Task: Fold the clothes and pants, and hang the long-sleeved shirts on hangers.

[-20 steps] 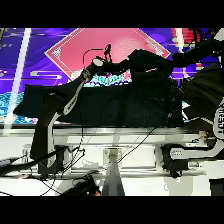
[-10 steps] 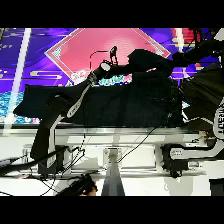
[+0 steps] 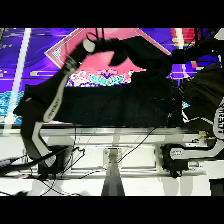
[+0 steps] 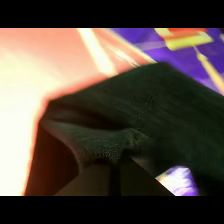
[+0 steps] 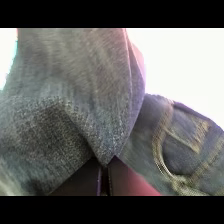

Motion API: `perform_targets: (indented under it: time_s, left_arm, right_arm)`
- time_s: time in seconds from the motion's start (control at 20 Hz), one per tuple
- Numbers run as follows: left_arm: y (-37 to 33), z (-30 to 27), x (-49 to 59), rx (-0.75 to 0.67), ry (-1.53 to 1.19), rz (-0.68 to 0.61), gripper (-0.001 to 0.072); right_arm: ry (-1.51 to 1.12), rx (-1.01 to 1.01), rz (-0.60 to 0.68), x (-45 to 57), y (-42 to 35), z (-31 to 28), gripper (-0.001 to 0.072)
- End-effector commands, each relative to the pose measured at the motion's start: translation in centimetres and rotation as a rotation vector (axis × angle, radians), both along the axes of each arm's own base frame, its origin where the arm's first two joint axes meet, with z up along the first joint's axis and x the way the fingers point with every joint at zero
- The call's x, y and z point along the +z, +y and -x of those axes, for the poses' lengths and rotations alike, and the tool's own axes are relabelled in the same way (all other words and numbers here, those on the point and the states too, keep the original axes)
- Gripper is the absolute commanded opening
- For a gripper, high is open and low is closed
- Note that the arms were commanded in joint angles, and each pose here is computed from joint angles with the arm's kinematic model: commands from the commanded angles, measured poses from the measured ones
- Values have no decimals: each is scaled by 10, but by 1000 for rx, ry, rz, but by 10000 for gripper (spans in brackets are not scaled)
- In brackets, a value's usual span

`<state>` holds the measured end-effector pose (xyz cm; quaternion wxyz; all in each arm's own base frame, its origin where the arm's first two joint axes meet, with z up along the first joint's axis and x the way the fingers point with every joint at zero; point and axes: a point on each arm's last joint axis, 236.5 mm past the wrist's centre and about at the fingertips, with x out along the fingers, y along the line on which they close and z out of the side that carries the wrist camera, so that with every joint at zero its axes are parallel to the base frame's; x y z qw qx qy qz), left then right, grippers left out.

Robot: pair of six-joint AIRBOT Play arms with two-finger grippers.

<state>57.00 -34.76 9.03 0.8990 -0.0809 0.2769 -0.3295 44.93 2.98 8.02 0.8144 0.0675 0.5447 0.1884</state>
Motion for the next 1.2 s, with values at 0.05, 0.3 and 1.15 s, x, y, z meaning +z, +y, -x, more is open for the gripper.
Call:
perform_targets:
  time_s: [0.05,0.3,1.15]
  left_arm:
    - [111,2,75,44,-223,-439,29]
    - [248,13,151,244,-334,-831,30]
    - [475,85,51,496,318,-921,30]
  right_arm:
    - [-149,-42,-132,27,28,-34,69]
    - [-282,-43,-110,41,51,-61,690]
    - [64,-204,212,-50,-127,-5,230]
